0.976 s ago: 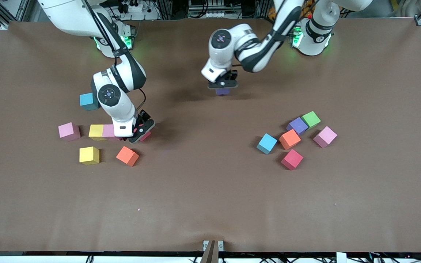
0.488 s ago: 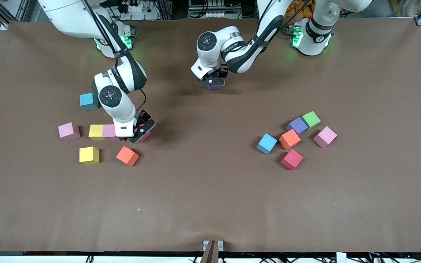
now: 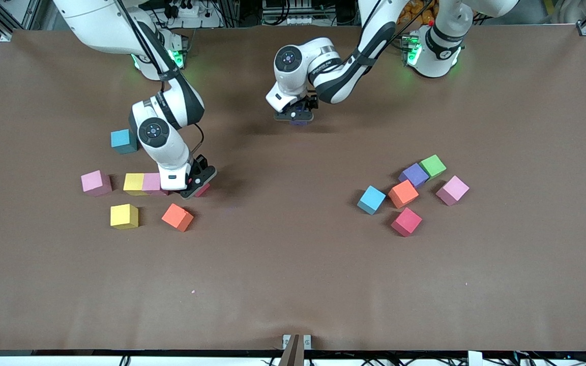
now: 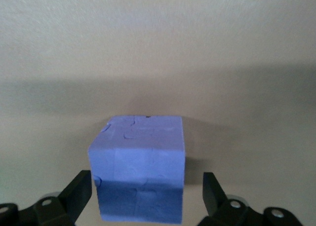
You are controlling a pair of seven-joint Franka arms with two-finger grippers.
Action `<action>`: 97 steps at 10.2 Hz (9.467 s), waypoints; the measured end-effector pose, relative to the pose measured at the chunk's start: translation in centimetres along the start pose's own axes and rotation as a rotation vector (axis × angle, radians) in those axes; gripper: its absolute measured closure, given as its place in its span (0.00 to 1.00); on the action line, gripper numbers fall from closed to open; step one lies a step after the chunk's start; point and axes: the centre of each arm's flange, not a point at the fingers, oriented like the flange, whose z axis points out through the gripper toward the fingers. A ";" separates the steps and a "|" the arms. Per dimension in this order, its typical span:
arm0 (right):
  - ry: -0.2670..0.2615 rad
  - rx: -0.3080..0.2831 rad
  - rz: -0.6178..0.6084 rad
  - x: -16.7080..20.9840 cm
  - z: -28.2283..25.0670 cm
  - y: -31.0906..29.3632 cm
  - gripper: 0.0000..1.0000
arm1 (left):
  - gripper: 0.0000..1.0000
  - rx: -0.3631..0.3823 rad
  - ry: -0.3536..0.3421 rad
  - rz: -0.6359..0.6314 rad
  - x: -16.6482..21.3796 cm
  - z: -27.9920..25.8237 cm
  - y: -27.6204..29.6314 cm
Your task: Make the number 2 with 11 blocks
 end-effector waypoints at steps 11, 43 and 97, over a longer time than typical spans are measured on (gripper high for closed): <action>-0.078 0.011 0.358 4.1 -4.0 -11.6 0.41 | 0.00 -0.023 0.108 -0.370 23.4 -12.5 -19.8; -0.008 0.017 -0.719 3.0 -1.6 -37.0 0.42 | 0.40 -0.097 0.072 -0.843 26.7 -7.7 -22.9; -0.091 0.055 -0.697 -7.4 0.1 9.2 0.00 | 0.40 -0.188 -0.095 -1.574 -0.2 1.1 -9.7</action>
